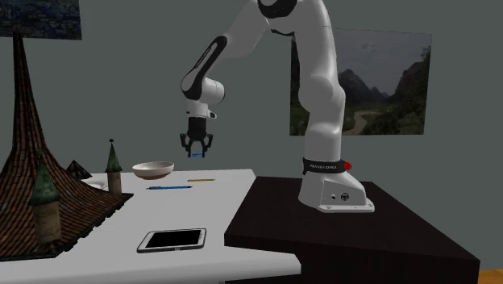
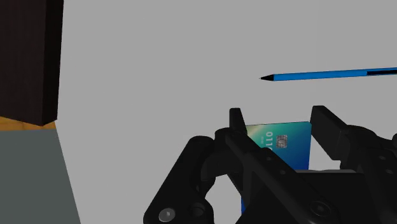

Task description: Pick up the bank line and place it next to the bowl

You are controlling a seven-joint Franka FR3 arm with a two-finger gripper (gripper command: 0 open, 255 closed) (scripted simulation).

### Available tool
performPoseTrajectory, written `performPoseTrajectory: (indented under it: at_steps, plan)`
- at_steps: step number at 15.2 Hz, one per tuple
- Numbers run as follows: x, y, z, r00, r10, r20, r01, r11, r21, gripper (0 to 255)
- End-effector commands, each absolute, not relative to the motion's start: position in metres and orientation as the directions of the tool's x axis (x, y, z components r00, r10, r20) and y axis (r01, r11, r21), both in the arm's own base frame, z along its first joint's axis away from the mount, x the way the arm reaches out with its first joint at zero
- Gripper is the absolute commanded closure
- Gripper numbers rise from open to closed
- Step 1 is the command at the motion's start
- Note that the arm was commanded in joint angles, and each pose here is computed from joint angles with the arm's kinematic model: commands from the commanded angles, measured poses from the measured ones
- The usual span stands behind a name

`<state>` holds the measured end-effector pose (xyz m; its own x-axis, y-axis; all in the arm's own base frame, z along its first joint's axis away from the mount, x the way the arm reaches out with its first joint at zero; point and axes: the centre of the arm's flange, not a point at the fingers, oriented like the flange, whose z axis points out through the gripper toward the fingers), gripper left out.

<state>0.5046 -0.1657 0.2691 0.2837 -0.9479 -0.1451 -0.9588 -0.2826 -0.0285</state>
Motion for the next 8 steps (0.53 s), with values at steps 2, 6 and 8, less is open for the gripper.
performPoseTrajectory:
  at_steps: [2,6,8]
  plan:
    - [0.532,-0.197,0.27,0.284,-0.948,-0.145,-0.959,-0.283,-0.028,255]
    - [0.568,-0.235,0.27,0.284,-0.948,-0.145,-0.959,-0.283,-0.028,255]
    - [0.586,-0.254,0.27,0.284,-0.948,-0.145,-0.959,-0.283,-0.028,255]
